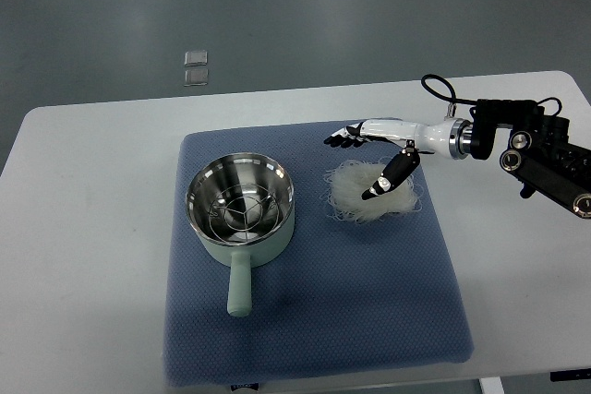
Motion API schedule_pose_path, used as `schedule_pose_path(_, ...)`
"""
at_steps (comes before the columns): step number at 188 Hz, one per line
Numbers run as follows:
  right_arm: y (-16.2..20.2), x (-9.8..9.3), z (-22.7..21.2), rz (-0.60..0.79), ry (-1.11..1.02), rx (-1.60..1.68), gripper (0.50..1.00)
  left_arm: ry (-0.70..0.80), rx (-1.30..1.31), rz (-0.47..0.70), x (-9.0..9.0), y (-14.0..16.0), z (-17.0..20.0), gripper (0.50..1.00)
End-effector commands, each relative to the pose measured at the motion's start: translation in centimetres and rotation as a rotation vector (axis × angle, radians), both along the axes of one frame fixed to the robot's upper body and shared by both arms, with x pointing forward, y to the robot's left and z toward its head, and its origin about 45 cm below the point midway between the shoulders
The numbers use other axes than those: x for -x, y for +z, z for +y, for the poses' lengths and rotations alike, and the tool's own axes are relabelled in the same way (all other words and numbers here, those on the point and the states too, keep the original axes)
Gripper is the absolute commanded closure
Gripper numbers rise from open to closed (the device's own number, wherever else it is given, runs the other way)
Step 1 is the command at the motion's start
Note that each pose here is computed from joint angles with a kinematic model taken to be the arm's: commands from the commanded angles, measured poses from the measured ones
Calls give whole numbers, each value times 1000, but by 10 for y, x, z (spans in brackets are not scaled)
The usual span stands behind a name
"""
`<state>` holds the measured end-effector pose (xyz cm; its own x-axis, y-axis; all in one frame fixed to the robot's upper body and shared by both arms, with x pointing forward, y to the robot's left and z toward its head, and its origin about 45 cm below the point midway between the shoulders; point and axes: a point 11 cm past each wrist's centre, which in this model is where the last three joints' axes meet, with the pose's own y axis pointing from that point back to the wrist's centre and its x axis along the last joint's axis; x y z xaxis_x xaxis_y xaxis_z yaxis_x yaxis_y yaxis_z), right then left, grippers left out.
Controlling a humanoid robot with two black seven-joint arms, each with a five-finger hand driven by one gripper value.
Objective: Put vermicelli into pot with right hand
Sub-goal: 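Lower the right hand onto the white vermicelli bundle, then close the right hand fingers around the vermicelli bundle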
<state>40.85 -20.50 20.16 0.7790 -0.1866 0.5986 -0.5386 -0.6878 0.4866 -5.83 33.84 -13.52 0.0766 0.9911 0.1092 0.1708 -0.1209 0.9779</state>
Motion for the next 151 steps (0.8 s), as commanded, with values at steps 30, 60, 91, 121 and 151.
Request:
schedule_pose_path(30,-13,6,-2,-8,46,100,574,0,0,0,0,0,0,500)
schedule_pose_path(60,-16,6,-3,-39,50,128,574,0,0,0,0,0,0,500)
schedule_pose_path(91,-26,9,-4,-57,54,161,576,0,0,0,0,0,0,500)
schedule_pose_path(121,-34,11,-6,-80,54,189,581,0,0,0,0,0,0,500)
schedule_pose_path(151,-33,10,-6,-88,52,186,626,0,0,-1,-1,0,0,500)
